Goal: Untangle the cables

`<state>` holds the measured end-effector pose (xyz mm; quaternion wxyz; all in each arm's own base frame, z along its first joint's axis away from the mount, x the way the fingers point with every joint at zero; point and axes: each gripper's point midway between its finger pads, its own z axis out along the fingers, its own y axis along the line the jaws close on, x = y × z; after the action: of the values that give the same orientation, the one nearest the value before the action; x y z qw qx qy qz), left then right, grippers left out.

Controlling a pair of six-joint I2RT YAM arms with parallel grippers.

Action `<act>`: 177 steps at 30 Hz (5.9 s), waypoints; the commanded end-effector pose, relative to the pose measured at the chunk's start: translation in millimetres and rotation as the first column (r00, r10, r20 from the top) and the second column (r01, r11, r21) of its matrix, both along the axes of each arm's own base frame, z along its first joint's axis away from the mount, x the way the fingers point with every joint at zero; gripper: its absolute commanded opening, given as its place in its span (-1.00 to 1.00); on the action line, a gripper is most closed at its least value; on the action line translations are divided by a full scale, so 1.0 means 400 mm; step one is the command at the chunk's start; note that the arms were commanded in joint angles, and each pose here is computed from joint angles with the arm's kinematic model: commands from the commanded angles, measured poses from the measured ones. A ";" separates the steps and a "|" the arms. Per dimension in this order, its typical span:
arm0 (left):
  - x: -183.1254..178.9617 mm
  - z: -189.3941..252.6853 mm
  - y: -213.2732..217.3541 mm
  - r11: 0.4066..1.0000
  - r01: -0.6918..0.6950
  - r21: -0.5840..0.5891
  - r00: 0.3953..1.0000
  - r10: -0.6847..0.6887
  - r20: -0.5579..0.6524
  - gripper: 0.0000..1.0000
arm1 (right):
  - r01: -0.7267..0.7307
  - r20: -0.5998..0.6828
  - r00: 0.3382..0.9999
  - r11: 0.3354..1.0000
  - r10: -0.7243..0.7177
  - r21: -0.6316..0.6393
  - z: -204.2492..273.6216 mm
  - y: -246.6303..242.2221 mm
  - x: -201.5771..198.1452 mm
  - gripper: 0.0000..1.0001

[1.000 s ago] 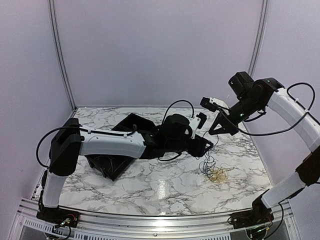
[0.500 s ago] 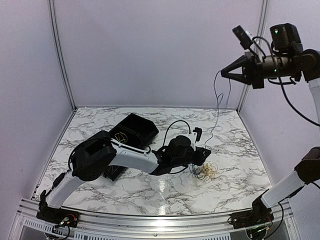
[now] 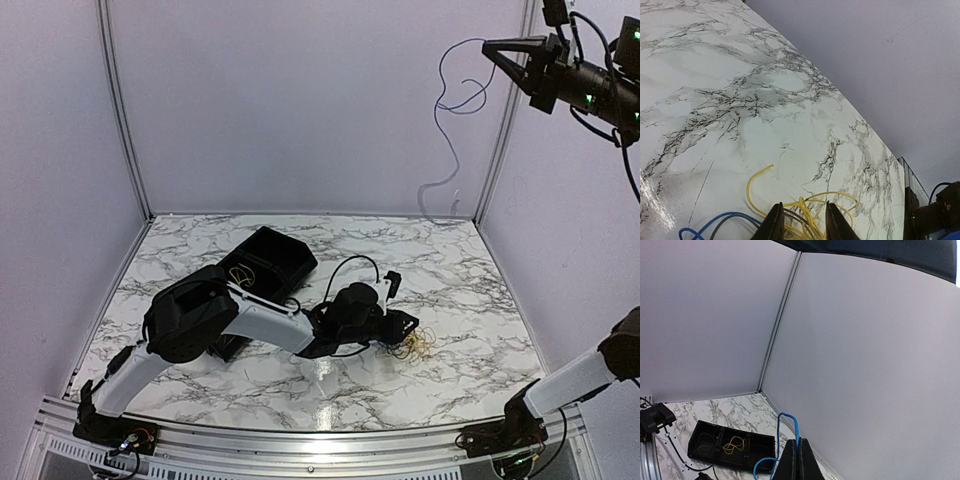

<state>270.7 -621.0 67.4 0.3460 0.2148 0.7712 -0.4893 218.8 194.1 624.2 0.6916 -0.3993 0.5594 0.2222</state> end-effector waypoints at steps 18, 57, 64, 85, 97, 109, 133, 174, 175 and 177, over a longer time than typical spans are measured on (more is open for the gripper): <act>-0.036 0.459 0.392 0.988 -0.137 -0.063 0.954 0.149 0.261 0.08 | 0.134 -0.133 0.979 0.981 -0.153 -0.143 -0.283 0.082 0.290 -1.00; -0.137 0.585 1.114 0.716 -0.698 -0.004 0.683 0.667 0.298 0.05 | -0.161 -0.366 0.928 0.955 0.061 -0.249 -0.855 0.717 0.609 -1.00; -0.139 0.566 1.126 0.708 -0.706 0.012 0.678 0.670 0.302 0.05 | -0.185 -0.415 0.909 0.928 0.037 -0.324 -0.995 0.739 0.612 -1.00; -0.137 0.519 1.092 0.723 -0.690 0.045 0.711 0.665 0.227 0.07 | -0.041 -0.369 0.913 0.861 -0.174 -0.507 -1.257 0.745 0.678 -1.00; -0.111 0.499 1.044 0.729 -0.677 0.101 0.718 0.624 0.308 0.23 | -0.020 -0.299 0.943 0.877 -0.143 -0.479 -1.029 0.713 0.612 -0.19; -0.041 0.506 0.849 0.781 -0.571 0.253 0.781 0.423 0.460 0.39 | -0.102 -0.319 0.943 0.832 -0.094 -0.546 -0.904 0.481 0.420 0.05; -0.041 0.274 0.367 0.950 -0.059 0.307 0.988 0.011 0.156 0.25 | -0.198 -0.649 0.734 0.852 -0.200 -0.485 -1.155 0.006 0.088 0.26; -0.025 0.325 0.274 0.972 -0.045 0.229 0.974 -0.008 0.225 0.24 | -0.295 -0.757 0.653 0.921 0.000 -0.255 -1.025 0.093 0.180 -1.00; -0.031 0.324 0.256 0.974 -0.021 0.226 0.973 -0.032 0.228 0.24 | -0.288 -0.748 0.664 0.927 0.012 -0.241 -0.986 0.095 0.178 -1.00; -0.030 0.313 0.226 0.975 -0.001 0.224 0.971 -0.052 0.232 0.24 | -0.279 -0.740 0.671 0.936 0.031 -0.213 -0.930 0.098 0.168 -1.00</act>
<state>261.0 -505.6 188.4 0.3909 0.2900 0.7952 -0.3616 294.8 230.7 185.1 0.2756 -0.4367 0.8010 0.3028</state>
